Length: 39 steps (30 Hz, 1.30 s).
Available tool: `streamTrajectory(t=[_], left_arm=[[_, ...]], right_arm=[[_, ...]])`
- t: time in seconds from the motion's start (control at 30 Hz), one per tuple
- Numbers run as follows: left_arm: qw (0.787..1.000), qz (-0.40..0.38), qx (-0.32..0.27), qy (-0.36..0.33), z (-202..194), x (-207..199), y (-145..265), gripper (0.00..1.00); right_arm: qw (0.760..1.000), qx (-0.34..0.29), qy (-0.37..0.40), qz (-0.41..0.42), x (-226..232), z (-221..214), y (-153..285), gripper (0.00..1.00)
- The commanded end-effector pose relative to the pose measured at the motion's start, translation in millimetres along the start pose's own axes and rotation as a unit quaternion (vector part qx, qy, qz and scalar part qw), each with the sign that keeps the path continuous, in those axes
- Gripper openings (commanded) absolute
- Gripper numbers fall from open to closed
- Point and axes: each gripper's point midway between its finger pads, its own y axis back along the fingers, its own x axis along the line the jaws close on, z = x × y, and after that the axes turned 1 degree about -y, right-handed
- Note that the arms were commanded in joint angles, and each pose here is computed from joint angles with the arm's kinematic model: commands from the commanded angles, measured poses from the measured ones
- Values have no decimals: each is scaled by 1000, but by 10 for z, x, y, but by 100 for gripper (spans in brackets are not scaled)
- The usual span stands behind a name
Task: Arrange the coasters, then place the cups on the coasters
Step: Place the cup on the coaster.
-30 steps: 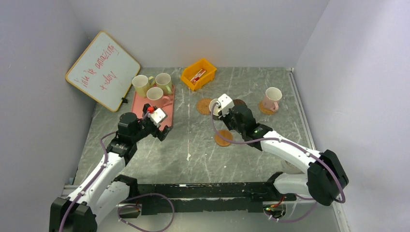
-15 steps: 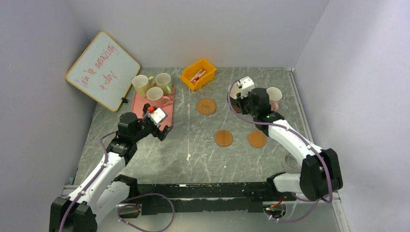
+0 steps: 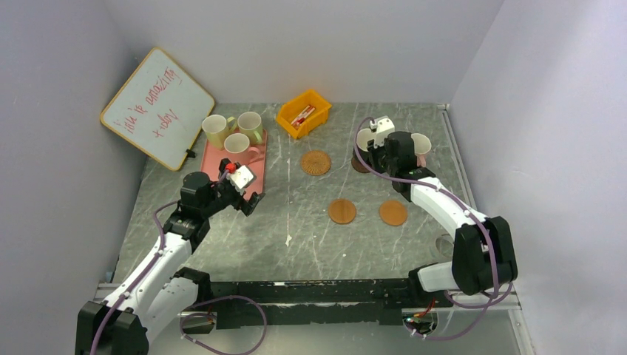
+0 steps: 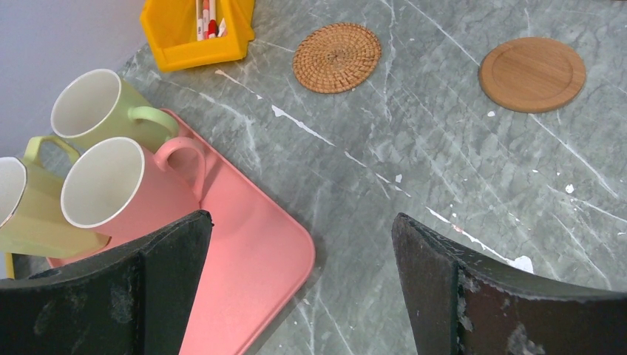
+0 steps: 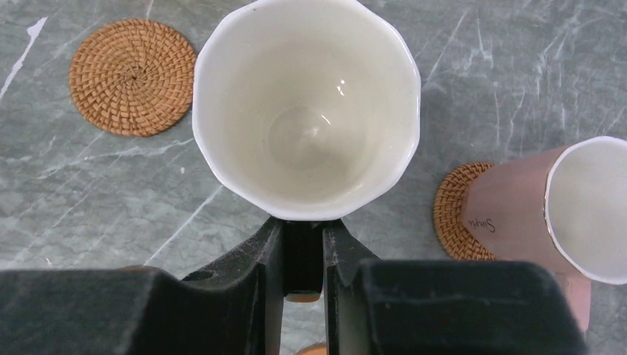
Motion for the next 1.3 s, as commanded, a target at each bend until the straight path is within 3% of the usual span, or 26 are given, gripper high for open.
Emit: streamTrajectory(t=[0.0,0.57,1.27], left_arm=[[1000,-5,-17,-7,71,-4,-5,96],[1000,-14,-15,-10,59,-26,-17,96],[1000,-18,-14,-11,47,-41,-23,96]], right_arm=[[994,-102,-15,-37,-167,649,21,0],[992,-102,-25,-68,-263,521,-87,0],[997,-59,-37,-38,-235,269,-277,0]])
